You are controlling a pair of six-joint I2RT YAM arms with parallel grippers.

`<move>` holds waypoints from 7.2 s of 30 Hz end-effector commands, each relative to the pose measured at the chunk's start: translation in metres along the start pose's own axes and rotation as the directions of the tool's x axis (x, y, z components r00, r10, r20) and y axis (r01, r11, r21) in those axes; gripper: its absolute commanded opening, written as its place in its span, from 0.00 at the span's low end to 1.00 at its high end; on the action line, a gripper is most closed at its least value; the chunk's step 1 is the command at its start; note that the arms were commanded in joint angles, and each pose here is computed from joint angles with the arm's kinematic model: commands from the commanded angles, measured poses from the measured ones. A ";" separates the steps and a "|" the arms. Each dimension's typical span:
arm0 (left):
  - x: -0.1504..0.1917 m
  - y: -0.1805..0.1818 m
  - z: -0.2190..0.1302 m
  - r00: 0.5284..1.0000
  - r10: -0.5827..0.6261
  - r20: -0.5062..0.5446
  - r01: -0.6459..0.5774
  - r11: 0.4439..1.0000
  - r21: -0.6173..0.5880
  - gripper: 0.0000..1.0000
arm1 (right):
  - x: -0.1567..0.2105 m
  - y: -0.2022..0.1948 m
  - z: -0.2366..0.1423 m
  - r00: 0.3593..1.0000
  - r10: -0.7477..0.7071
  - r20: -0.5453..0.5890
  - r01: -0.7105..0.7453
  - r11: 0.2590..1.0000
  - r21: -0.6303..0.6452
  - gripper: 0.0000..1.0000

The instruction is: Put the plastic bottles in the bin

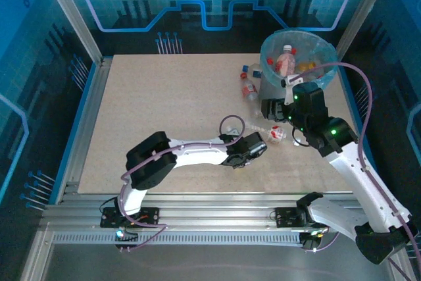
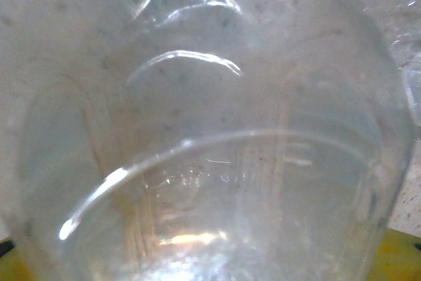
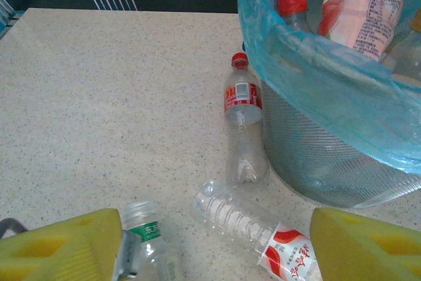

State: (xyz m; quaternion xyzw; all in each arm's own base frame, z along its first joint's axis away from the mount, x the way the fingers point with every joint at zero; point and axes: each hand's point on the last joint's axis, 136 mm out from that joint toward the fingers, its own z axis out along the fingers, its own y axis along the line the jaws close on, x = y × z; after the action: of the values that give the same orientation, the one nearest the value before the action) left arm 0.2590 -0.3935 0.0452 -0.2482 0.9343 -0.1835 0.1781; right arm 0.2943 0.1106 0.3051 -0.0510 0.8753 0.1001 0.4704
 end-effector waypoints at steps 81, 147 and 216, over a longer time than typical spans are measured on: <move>-0.080 0.001 -0.250 0.348 0.623 0.701 -0.936 0.276 0.219 0.42 | -0.038 0.133 -0.122 0.942 -0.095 0.322 0.276 0.765 -0.581 0.77; -0.127 -0.081 -0.337 0.216 0.465 0.859 -0.952 0.294 0.080 0.99 | -0.210 0.050 -0.103 0.853 -0.261 0.451 0.188 0.961 0.201 0.00; -0.162 -0.028 -0.264 0.396 0.539 0.743 -0.838 0.544 0.052 0.99 | -0.117 -0.118 0.158 0.977 0.203 -0.068 -0.149 0.873 0.464 0.79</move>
State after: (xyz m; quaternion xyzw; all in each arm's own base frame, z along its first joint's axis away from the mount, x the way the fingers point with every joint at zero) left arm 0.2850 -0.2710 0.3293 0.1979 0.7491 -0.1946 0.6015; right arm 0.5228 0.0242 0.2839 0.1270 0.9083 -0.0779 0.3910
